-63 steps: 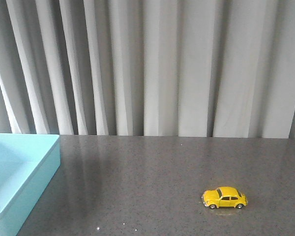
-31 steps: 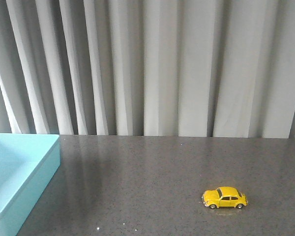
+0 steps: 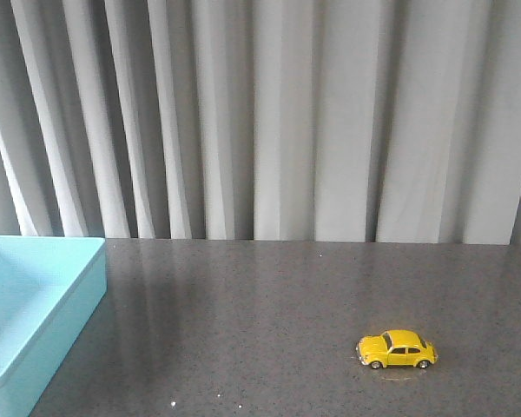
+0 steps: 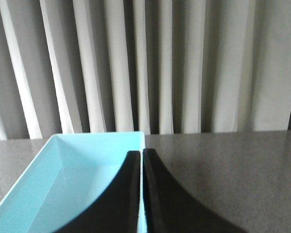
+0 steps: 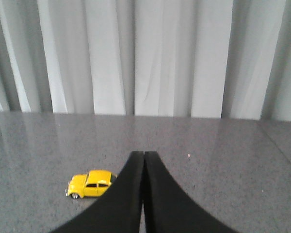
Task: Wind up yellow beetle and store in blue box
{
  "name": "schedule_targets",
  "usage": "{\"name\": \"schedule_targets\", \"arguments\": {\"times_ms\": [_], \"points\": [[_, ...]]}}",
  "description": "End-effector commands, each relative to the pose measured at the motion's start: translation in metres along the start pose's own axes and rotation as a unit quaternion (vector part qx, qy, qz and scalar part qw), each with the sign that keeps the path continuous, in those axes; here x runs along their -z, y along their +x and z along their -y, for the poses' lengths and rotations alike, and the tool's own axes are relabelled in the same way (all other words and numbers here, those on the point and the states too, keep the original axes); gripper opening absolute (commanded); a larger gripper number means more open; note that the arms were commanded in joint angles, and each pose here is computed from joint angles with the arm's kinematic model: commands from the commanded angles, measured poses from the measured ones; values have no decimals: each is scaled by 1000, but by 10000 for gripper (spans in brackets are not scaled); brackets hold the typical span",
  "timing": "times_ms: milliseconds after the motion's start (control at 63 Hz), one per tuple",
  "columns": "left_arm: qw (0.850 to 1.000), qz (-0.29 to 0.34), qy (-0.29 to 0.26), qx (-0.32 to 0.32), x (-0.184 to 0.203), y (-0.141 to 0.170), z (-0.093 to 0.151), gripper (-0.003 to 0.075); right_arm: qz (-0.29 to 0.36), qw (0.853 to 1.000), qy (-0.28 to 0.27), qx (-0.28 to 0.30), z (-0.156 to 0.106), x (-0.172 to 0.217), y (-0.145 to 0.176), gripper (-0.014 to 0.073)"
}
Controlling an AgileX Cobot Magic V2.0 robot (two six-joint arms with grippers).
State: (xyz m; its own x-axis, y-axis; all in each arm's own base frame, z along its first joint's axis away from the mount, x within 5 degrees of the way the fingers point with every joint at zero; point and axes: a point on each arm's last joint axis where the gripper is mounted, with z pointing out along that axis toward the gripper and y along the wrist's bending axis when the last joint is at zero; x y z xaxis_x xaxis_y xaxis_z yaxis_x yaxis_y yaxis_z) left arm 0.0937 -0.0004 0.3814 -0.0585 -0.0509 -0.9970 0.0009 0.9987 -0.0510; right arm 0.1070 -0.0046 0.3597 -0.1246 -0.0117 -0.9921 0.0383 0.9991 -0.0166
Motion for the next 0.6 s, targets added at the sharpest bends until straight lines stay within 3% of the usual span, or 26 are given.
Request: {"name": "schedule_targets", "arguments": {"times_ms": [0,206,588], "points": [[1000,-24,-2,-1,-19,-10,1,-6,-21,1000,3,15,1,-18,-11,-6],[988,-156,-12,-3,-52,18,-1,-6,-109,994,-3,8,1,-47,9,-6],[974,-224,-16,-7,-84,38,-1,20,-156,988,-3,3,2,-70,22,35]]}}
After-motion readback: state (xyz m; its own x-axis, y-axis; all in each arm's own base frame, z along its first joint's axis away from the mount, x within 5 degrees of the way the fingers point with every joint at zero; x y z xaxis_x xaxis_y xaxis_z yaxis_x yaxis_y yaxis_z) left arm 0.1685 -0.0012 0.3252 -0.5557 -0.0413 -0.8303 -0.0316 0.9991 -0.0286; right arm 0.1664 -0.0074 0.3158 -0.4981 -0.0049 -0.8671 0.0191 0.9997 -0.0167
